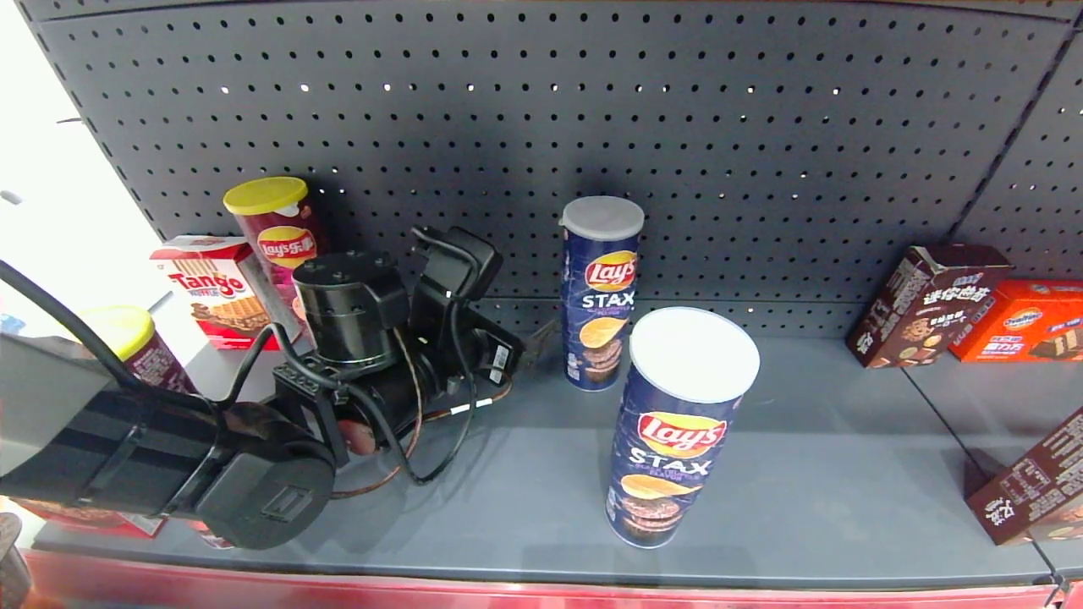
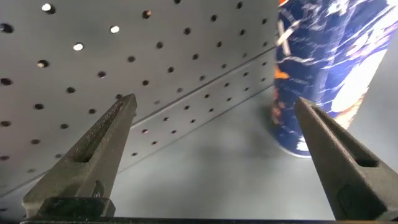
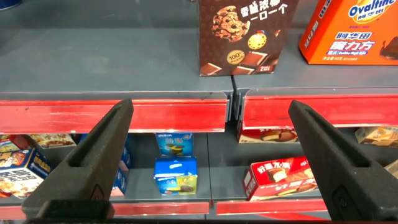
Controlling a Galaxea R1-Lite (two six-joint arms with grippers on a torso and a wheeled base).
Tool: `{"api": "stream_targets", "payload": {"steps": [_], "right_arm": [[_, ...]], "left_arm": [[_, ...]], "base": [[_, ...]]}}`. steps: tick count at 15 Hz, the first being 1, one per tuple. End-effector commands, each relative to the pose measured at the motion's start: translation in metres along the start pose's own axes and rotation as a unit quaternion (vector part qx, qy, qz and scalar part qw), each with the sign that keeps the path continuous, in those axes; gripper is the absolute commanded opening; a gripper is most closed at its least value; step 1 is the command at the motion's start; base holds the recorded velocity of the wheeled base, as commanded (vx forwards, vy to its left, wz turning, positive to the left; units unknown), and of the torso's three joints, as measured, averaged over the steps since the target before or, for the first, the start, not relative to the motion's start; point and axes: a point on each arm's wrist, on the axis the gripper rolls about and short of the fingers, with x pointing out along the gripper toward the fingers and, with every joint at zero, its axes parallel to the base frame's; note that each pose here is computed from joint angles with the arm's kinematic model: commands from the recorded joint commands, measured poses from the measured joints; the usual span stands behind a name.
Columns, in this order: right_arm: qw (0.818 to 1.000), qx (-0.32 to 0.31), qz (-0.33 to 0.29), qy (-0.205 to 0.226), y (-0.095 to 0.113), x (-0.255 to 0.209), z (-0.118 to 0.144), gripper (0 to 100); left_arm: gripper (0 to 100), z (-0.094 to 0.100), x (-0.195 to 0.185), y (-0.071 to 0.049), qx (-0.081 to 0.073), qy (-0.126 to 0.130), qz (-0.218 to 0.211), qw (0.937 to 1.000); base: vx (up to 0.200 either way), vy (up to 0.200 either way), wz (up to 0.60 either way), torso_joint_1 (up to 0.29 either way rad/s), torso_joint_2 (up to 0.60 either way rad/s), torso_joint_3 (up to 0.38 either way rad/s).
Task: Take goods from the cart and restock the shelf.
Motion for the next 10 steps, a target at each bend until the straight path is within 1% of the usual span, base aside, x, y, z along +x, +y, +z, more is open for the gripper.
{"api": "stream_targets", "payload": {"steps": [1, 6, 10], "right_arm": [[1.000, 0.000, -0.001, 0.001, 0.000, 0.000, 0.000, 100], [1.000, 0.000, -0.001, 0.001, 0.000, 0.000, 0.000, 100], [1.000, 0.000, -0.001, 0.001, 0.000, 0.000, 0.000, 100]], "left_arm": [[100, -0.005, 0.005, -0.002, 0.001, 0.006, -0.001, 1.0000], [100, -0.014, 0.013, -0.005, 0.002, 0.017, -0.004, 0.9998], [100, -0.014, 0.022, -0.006, 0.001, 0.013, -0.004, 0.9999]], "base": [[0.000, 0.000, 0.00, 0.000, 0.00, 0.000], [0.000, 0.000, 0.00, 0.000, 0.00, 0.000], [0.000, 0.000, 0.00, 0.000, 0.00, 0.000]]}}
